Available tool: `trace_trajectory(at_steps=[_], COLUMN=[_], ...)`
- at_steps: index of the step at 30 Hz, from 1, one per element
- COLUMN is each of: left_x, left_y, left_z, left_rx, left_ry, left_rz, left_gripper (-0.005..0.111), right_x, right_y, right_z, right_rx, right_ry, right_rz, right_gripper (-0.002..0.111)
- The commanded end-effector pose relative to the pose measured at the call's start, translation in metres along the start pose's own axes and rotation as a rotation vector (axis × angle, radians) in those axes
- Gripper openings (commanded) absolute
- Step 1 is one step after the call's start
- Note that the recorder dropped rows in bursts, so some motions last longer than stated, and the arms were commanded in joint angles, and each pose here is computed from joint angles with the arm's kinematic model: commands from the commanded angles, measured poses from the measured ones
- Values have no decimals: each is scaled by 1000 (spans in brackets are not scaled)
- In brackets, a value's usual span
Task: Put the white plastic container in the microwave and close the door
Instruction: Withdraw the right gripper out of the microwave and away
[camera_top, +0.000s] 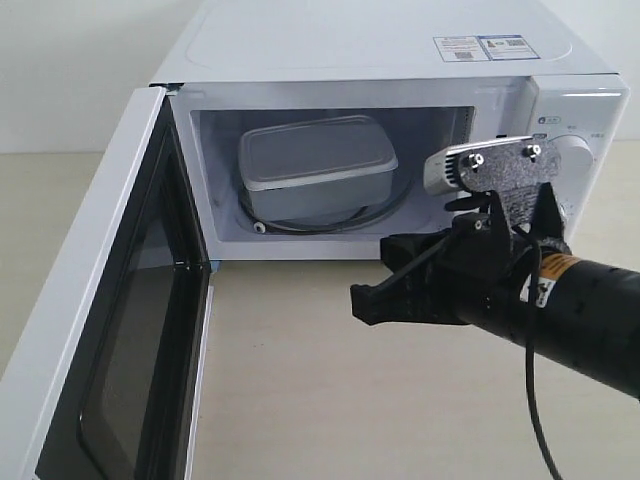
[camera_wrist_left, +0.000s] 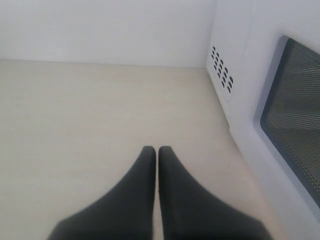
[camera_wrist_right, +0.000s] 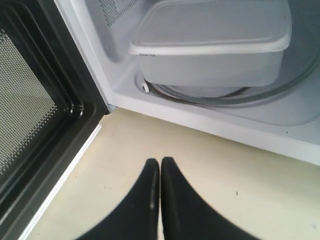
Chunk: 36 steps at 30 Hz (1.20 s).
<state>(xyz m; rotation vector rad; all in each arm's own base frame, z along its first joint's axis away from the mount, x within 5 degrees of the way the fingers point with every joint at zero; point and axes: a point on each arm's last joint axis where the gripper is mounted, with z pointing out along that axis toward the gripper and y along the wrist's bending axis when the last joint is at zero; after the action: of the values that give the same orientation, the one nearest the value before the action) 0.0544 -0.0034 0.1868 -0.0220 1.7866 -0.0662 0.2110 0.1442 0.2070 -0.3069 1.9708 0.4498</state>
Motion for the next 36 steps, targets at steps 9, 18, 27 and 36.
trace_trajectory(at_steps=[9, 18, 27, 36], left_x=[0, 0, 0, 0], left_y=[0, 0, 0, 0], left_z=[0, 0, 0, 0], left_rx=[-5, -5, -5, -5], left_ry=[-6, -6, -6, -6], left_rz=[7, 7, 7, 7], left_gripper=[4, 4, 4, 4], right_x=[-4, -8, -28, -49], right_y=[1, 1, 3, -35], right_z=[-4, -7, -29, -78], right_rx=[-7, -11, -23, 91], right_ry=[-32, -56, -154, -148], right_rz=[-10, -8, -179, -30], right_gripper=[0, 0, 0, 0])
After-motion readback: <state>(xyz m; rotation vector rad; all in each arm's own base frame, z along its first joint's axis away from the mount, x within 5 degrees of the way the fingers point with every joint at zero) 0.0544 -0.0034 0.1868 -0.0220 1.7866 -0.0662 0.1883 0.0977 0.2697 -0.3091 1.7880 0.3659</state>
